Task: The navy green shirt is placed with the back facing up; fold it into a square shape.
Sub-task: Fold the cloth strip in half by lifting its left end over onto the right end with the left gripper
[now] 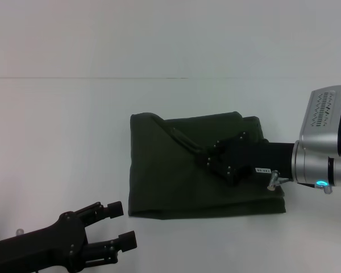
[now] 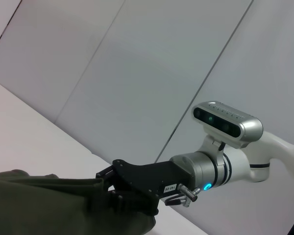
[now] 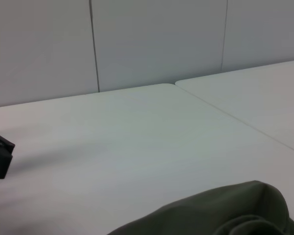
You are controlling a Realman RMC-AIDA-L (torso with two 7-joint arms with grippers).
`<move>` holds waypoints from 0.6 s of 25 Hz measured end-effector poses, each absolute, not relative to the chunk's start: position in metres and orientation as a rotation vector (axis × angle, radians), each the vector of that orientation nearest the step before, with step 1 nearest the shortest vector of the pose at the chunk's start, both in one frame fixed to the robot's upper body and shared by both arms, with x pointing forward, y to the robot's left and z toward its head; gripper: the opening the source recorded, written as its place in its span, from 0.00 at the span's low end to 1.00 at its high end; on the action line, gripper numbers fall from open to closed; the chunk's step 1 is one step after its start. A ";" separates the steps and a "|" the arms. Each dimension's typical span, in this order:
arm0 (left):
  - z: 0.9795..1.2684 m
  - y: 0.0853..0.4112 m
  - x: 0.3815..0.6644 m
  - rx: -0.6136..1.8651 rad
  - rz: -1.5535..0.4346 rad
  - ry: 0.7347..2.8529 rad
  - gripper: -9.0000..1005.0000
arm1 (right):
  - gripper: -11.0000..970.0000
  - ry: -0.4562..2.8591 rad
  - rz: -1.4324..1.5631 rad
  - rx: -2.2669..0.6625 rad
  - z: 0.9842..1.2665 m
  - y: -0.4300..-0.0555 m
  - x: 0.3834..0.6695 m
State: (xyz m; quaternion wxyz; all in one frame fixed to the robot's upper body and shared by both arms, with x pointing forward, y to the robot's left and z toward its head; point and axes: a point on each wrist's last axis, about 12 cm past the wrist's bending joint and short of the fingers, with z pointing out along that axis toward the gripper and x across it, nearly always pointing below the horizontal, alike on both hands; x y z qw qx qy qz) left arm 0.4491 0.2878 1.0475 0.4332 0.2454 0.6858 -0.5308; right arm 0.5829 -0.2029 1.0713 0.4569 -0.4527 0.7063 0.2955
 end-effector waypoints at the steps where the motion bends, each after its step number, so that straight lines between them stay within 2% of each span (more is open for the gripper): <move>1: 1.048 0.288 0.449 0.612 -1.323 1.709 0.93 | 0.19 1.740 0.730 -1.117 1.072 -0.203 0.583; 15: 1.047 0.288 0.448 0.608 -1.327 1.711 0.93 | 0.27 1.726 0.743 -1.097 1.074 -0.201 0.584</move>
